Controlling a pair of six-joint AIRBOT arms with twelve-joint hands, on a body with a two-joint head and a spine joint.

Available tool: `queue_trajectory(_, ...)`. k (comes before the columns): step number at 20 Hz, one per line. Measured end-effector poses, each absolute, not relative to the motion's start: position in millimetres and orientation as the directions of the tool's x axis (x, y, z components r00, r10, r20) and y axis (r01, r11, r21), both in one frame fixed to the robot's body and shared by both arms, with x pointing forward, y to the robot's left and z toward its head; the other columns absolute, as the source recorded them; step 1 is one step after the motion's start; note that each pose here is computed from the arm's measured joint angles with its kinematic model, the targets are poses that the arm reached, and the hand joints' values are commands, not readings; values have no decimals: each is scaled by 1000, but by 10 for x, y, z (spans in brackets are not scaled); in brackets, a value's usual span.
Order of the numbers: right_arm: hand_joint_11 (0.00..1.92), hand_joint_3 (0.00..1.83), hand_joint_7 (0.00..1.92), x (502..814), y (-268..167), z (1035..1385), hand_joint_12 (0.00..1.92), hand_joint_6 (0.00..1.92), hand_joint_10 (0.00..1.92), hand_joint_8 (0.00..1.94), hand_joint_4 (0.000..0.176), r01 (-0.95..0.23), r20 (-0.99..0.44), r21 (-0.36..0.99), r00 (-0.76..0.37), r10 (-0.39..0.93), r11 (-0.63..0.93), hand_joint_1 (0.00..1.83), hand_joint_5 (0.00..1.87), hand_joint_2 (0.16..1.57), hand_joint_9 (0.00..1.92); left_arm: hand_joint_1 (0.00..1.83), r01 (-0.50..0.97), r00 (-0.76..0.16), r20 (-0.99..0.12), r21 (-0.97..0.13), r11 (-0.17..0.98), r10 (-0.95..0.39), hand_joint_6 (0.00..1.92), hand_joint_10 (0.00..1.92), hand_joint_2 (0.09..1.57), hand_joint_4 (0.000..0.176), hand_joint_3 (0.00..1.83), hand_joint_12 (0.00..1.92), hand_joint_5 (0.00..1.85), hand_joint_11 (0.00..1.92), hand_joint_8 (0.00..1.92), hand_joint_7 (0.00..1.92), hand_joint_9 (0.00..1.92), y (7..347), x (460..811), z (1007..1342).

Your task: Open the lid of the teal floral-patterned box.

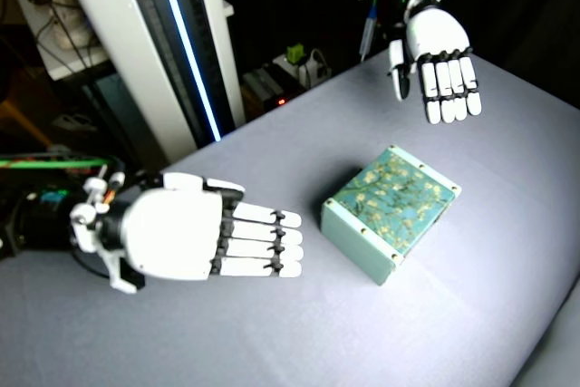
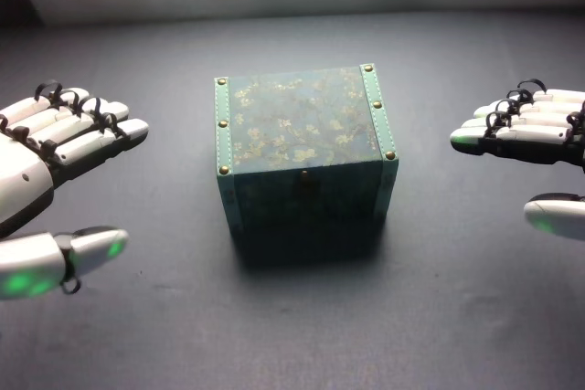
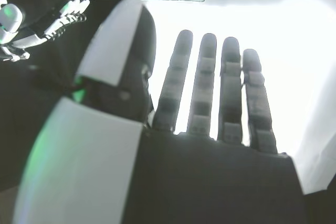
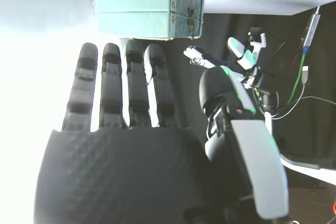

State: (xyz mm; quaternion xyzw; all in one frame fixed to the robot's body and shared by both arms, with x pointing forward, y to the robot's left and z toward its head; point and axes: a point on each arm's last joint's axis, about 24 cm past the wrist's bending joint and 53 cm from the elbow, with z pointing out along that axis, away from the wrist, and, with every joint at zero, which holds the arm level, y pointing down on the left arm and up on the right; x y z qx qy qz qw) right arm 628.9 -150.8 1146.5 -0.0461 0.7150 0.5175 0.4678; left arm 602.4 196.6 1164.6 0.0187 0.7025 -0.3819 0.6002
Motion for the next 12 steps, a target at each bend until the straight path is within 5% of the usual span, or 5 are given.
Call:
queue_trajectory(9,0,0,105,6403,-1280,11399,329,2,1,1,0,-578,-735,676,-572,363,457,1,137,1479,78,0,481,-361,-857,-510,714,-368,5,12,1410,0,6,73,34,22,7,89,134,1900,6076,11441)
queue_trajectory(12,0,0,53,6462,-1239,11361,128,1,2,1,0,-583,-749,658,-574,332,476,0,85,1435,7,42,496,-378,-868,-484,721,-323,12,5,1407,0,1,219,73,48,6,127,202,1834,6135,11424)
